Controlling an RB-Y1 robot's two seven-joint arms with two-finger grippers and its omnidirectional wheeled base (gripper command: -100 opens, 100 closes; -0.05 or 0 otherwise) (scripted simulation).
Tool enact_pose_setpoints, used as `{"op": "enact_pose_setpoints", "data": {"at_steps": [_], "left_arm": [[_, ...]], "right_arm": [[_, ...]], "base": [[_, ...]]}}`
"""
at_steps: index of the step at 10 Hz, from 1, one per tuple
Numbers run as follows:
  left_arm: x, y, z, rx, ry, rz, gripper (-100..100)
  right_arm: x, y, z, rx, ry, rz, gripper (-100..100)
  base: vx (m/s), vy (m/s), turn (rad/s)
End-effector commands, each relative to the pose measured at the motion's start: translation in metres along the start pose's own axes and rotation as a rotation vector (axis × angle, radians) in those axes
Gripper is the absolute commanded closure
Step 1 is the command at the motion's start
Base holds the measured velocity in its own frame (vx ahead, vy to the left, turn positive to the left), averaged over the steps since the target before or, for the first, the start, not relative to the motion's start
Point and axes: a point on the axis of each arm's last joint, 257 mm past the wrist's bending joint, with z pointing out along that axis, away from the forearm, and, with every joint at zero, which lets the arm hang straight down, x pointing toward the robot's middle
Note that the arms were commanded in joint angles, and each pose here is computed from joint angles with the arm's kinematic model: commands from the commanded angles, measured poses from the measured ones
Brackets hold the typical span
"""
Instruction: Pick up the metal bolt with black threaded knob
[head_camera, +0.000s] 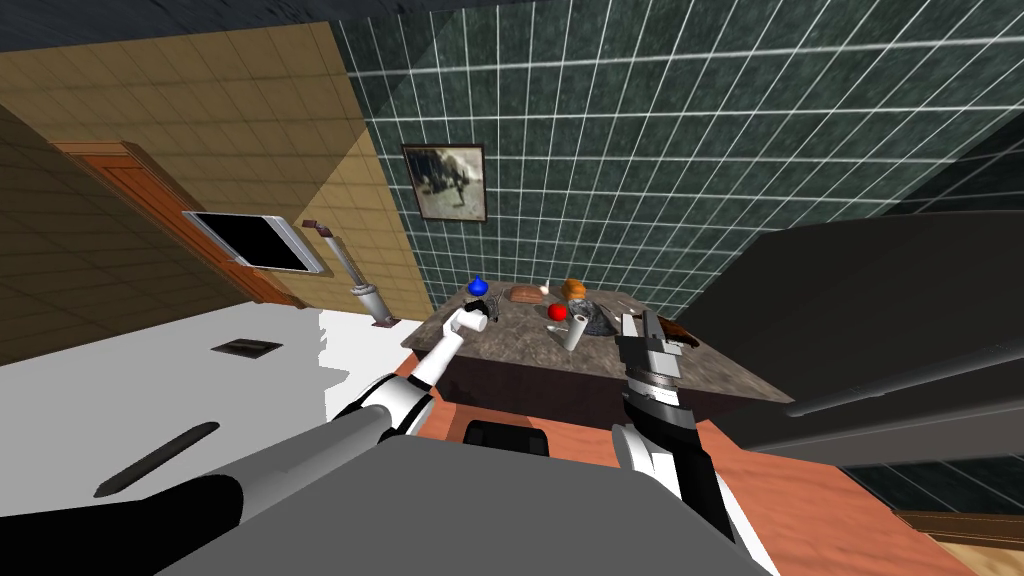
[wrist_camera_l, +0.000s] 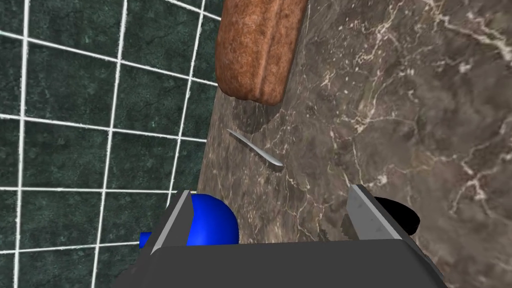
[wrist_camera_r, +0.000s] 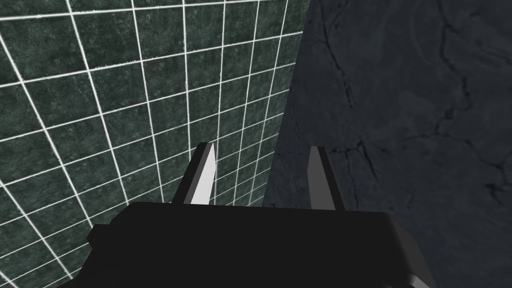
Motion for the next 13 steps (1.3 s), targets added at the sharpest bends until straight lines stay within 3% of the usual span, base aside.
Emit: {"op": "enact_pose_setpoints", "data": {"at_steps": [1, 6, 13], "left_arm": [[-0.001, 0.009, 0.004, -0.048, -0.015, -0.008, -100], [0.008, 0.030, 0.020, -0.204, -0.048, -0.047, -100], [0.011, 0.060, 0.021, -0.387, -0.102, -0.081, -100]], "right_arm": [[0.000, 0.000, 0.000, 0.000, 0.000, 0.000, 0], [0.000, 0.000, 0.000, 0.000, 0.000, 0.000, 0], [0.000, 0.000, 0.000, 0.000, 0.000, 0.000, 0]], "base": [[0.004, 0.021, -0.005], [0.013, 0.022, -0.003], [0.016, 0.020, -0.005]]}}
